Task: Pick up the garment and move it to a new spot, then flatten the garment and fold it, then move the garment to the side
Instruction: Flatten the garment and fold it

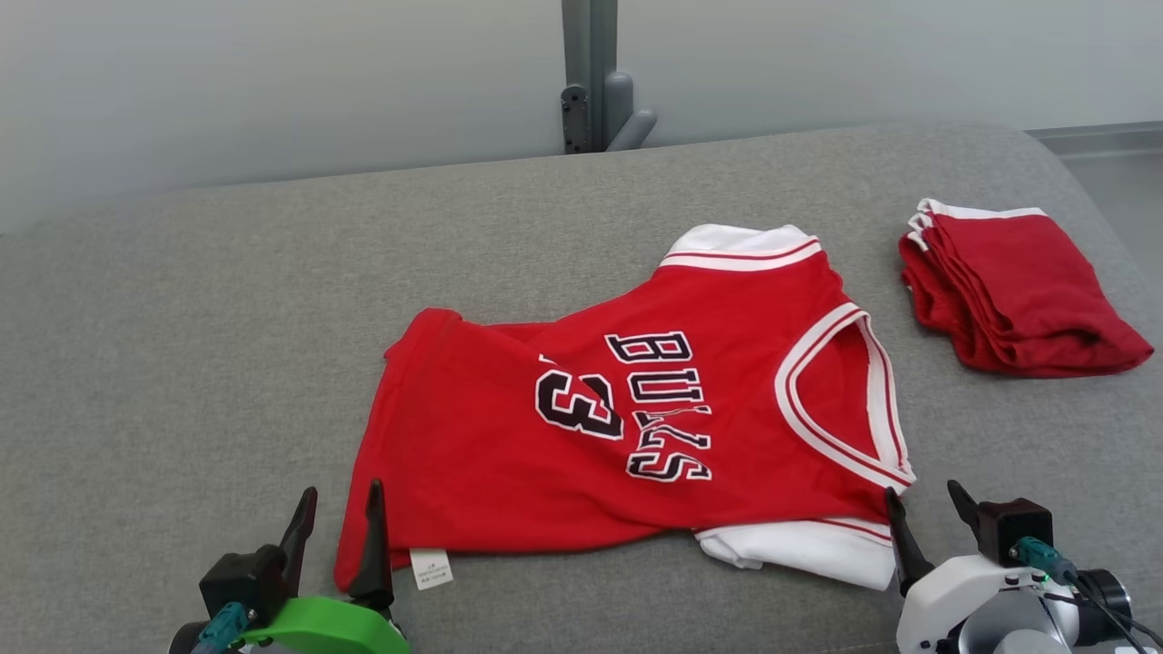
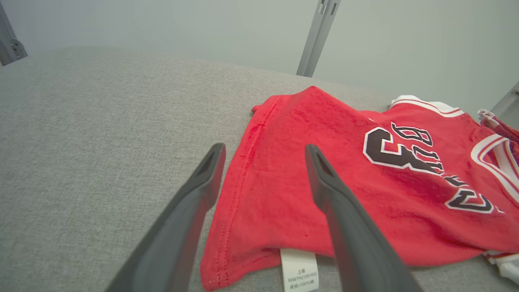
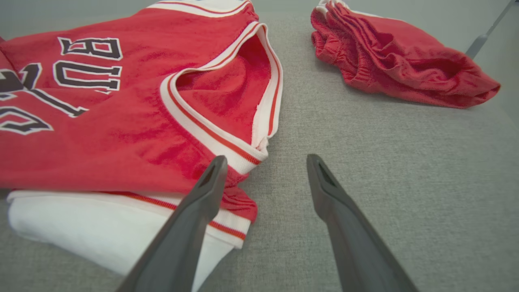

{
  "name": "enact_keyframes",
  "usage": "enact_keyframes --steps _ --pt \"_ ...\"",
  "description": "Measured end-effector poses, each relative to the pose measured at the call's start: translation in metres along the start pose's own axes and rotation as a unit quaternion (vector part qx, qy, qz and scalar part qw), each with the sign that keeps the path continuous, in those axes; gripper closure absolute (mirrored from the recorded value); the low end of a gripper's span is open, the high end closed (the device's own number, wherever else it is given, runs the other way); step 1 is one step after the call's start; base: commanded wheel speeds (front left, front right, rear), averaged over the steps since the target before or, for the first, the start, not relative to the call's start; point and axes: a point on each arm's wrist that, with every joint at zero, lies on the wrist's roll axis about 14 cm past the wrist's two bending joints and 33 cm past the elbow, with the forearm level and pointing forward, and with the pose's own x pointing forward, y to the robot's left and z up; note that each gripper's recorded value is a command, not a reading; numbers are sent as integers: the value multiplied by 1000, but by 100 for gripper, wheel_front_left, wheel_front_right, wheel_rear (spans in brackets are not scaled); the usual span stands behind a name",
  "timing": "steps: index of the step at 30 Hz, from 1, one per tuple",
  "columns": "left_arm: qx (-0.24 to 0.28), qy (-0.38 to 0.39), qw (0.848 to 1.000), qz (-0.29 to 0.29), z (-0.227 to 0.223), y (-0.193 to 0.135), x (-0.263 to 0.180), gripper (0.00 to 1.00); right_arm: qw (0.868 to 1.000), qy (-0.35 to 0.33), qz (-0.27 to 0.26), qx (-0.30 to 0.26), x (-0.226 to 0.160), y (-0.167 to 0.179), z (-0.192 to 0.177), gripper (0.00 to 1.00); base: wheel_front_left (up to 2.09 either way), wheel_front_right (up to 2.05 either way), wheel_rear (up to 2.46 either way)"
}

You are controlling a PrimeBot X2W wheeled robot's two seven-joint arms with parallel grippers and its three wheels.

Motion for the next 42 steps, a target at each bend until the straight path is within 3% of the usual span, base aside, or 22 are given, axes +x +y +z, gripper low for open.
enact_keyframes --steps 4,5,6,7,8,12,17,24,34,35,37,38,42 --pt "-1 -9 1000 9 5 5 -4 0 999 38 17 16 16 10 -15 0 0 0 0" --pt "1 -10 1000 13 5 7 -5 0 999 43 20 19 19 12 -17 40 0 0 0" --pt "2 -11 1000 17 6 10 -6 0 998 49 24 21 23 15 -19 67 0 0 0" --pt "3 -13 1000 22 7 12 -7 0 998 57 29 23 26 17 -21 92 0 0 0" --pt "4 -13 1000 26 7 15 -8 0 997 63 32 24 29 18 -23 100 0 0 0" --pt "5 -14 999 40 8 24 -10 0 997 69 37 13 46 12 -18 100 0 0 0" --pt "9 -19 999 49 11 30 -7 0 998 32 40 -27 86 -3 21 100 0 0 0" --pt "11 -23 998 60 15 36 -5 0 997 16 57 -54 127 3 50 100 0 0 0" --pt "13 -14 997 74 10 46 -3 0 992 25 70 -98 162 8 55 100 0 0 0" --pt "13 -13 997 72 10 44 -3 0 992 27 71 -98 162 10 54 94 0 0 0" --pt "13 -14 998 64 10 39 -1 0 993 25 70 -94 161 11 54 49 0 0 0" --pt "11 -15 998 59 11 36 1 0 993 24 69 -93 160 10 54 0 0 0 0" --pt "8 -22 999 35 14 20 6 0 994 2 57 -91 152 1 66 0 0 0 0"
